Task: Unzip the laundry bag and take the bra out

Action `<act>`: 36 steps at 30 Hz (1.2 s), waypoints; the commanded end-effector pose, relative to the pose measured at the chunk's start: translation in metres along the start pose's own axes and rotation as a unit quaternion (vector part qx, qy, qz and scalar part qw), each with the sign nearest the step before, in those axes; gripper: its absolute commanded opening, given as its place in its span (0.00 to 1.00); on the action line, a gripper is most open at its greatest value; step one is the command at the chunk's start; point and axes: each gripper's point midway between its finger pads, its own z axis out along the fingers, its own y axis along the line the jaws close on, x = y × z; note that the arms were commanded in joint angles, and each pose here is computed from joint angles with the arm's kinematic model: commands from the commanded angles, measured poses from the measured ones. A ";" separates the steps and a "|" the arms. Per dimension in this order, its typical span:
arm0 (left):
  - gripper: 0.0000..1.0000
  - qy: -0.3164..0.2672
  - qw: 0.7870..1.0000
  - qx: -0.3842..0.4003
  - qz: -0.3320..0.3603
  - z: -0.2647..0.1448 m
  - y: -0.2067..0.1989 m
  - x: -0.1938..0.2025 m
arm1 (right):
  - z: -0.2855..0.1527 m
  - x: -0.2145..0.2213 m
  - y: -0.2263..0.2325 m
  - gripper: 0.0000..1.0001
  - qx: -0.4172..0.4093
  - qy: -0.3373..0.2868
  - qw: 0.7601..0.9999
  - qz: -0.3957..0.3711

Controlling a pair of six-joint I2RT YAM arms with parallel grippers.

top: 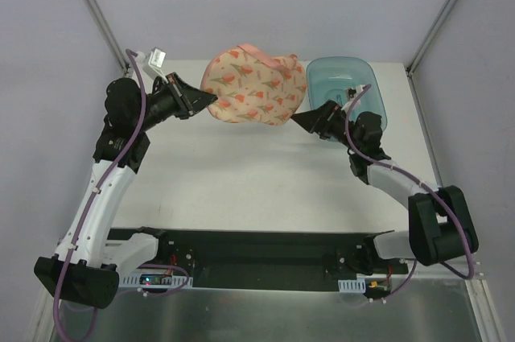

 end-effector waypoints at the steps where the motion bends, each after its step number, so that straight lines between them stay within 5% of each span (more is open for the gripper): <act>1: 0.00 -0.005 0.998 0.053 -0.013 -0.008 -0.034 -0.016 | 0.002 -0.036 0.060 0.97 -0.151 -0.062 0.987 0.002; 8: 0.00 0.009 0.998 0.053 -0.032 -0.007 -0.029 -0.010 | 0.018 -0.046 0.072 0.96 -0.202 -0.058 0.977 0.035; 14: 0.00 0.002 0.998 0.040 -0.038 -0.008 -0.020 -0.010 | 0.015 -0.045 0.079 0.59 -0.211 -0.054 0.975 0.031; 17: 0.00 0.002 0.999 0.032 -0.040 -0.007 -0.012 -0.009 | 0.012 -0.041 0.078 0.33 -0.208 -0.047 0.977 0.031; 18: 0.00 0.001 0.999 0.028 -0.041 -0.006 -0.009 -0.009 | 0.012 -0.039 0.077 0.10 -0.205 -0.043 0.977 0.030; 19: 0.00 0.000 0.999 0.024 -0.038 -0.005 -0.006 -0.009 | 0.012 -0.035 0.075 0.03 -0.198 -0.034 0.979 0.034; 24: 0.00 -0.004 0.999 -0.020 -0.034 -0.002 0.023 -0.004 | 0.006 -0.031 0.077 0.01 -0.170 -0.014 0.985 0.030; 25: 0.08 -0.009 0.999 -0.046 -0.018 -0.001 0.036 -0.005 | 0.008 -0.023 0.065 0.01 -0.135 0.004 0.990 0.034; 26: 0.52 -0.005 0.998 -0.059 -0.013 0.000 0.045 0.000 | 0.009 -0.019 0.061 0.01 -0.114 0.015 0.993 0.032; 27: 0.77 -0.005 0.998 -0.069 -0.002 0.000 0.052 0.002 | 0.005 -0.030 0.082 0.01 -0.113 0.014 0.993 0.011; 28: 0.98 -0.012 0.996 -0.087 0.012 -0.001 0.062 0.001 | 0.005 -0.010 0.053 0.01 -0.018 0.054 0.998 0.038; 30: 0.99 -0.011 0.994 -0.107 0.032 -0.004 0.075 0.007 | -0.001 -0.004 0.058 0.01 0.041 0.071 0.996 -0.025; 36: 0.99 -0.027 0.968 -0.177 0.177 -0.015 0.097 0.016 | -0.009 -0.005 0.058 0.01 0.120 0.087 0.989 0.005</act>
